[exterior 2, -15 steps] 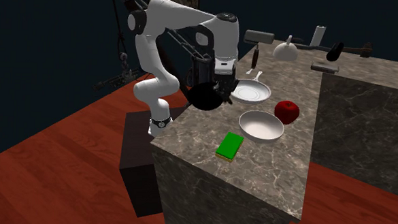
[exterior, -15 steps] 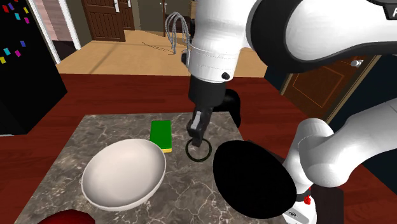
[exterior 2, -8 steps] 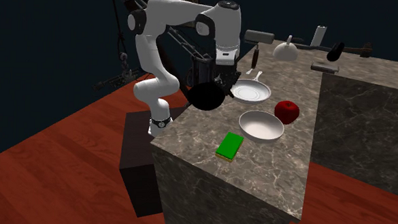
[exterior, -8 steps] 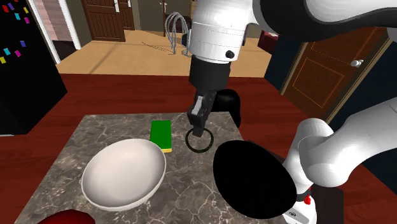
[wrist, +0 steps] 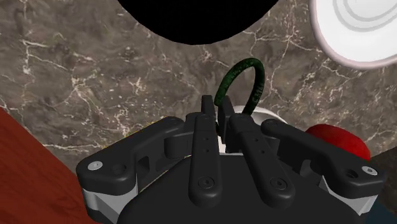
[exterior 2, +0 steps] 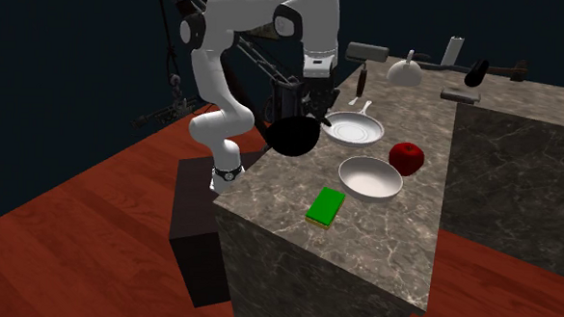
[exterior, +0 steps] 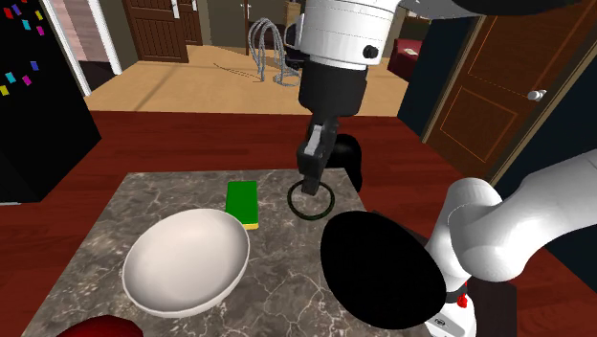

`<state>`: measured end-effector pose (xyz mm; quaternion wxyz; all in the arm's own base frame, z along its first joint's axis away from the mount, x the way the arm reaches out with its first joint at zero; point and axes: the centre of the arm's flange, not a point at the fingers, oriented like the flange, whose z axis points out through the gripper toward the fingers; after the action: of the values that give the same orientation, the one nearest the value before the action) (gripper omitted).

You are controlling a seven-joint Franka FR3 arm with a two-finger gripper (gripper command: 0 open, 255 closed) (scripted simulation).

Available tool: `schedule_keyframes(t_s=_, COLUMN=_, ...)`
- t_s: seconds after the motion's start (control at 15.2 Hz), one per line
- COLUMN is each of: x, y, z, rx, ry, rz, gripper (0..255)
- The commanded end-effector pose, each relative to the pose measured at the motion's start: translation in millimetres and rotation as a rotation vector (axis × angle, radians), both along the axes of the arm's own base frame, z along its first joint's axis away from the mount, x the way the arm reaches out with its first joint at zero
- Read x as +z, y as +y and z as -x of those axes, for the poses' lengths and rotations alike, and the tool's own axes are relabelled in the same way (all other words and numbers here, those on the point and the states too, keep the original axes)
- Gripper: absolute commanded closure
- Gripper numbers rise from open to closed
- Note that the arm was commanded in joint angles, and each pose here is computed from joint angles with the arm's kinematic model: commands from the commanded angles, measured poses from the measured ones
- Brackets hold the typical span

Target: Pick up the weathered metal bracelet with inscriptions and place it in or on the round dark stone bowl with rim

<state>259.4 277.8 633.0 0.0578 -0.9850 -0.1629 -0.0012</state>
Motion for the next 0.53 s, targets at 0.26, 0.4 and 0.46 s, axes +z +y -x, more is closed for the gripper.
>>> schedule_keyframes(t_s=0.26, x=4, y=-14, z=74, rx=0.000, ry=0.000, rz=0.000, gripper=255)
schedule_keyframes(t_s=0.4, x=5, y=-19, z=100, rx=0.000, ry=0.000, rz=0.000, gripper=255)
schedule_keyframes(t_s=0.46, x=5, y=-22, z=113, rx=0.000, ry=0.000, rz=0.000, gripper=255)
